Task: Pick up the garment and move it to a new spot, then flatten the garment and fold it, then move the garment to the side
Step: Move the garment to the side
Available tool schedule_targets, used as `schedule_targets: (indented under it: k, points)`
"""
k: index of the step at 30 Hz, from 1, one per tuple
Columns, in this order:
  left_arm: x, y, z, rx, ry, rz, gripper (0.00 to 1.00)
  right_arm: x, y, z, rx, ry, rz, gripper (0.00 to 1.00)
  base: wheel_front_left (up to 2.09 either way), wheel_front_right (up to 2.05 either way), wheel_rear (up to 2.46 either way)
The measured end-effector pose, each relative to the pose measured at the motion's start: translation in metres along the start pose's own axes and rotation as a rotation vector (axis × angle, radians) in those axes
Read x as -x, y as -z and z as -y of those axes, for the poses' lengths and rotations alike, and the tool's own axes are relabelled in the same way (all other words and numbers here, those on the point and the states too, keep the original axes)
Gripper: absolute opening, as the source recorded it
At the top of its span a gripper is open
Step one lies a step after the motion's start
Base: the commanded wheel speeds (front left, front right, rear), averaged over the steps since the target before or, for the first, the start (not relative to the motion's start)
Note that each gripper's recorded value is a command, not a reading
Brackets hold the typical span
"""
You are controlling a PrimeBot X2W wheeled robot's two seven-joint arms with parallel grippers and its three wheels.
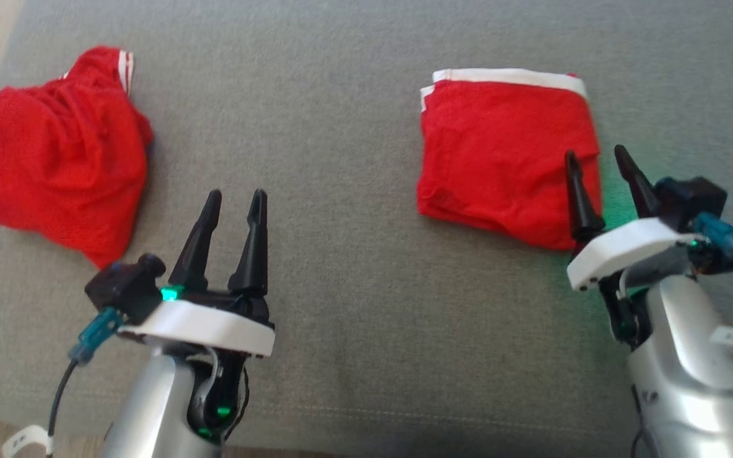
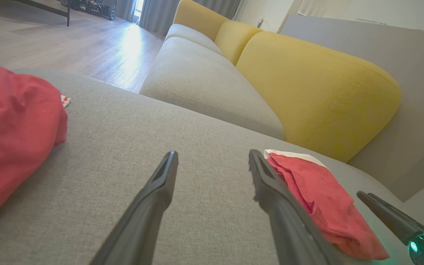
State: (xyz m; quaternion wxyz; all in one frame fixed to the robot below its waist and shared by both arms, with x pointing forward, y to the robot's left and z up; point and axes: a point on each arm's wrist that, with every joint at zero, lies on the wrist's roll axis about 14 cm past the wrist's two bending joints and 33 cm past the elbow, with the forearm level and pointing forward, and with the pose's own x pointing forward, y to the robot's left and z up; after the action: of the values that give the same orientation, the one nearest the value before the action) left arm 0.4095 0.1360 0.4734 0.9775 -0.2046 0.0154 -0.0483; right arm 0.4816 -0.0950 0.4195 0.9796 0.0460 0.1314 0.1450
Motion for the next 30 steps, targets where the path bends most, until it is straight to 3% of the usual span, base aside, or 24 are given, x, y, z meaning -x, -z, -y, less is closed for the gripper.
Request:
schedule_targets:
  k: [12, 13, 14, 20, 30]
  points:
    - [-0.007, -0.002, -0.017, -0.017, -0.035, 0.003, 1.00, -0.035, 0.048, 0.000, -0.057, -0.004, -0.202, 1.00, 0.00, 0.00, 0.00]
    - [-0.007, -0.003, -0.017, -0.017, -0.035, 0.004, 1.00, -0.036, 0.048, -0.001, -0.058, -0.010, -0.208, 0.33, 0.00, 0.00, 0.00]
    - [-0.007, -0.003, -0.016, -0.017, -0.035, 0.006, 1.00, -0.036, 0.047, -0.002, -0.051, -0.015, -0.212, 0.00, 0.00, 0.00, 0.00]
    - [-0.009, -0.003, -0.011, -0.013, -0.019, 0.009, 1.00, -0.035, 0.043, -0.002, 0.027, -0.045, -0.209, 0.00, 0.00, 0.00, 0.00]
    - [-0.025, 0.006, 0.014, -0.011, 0.066, -0.006, 1.00, -0.021, 0.017, 0.045, 0.331, -0.032, -0.151, 0.00, 0.00, 0.00, 0.00]
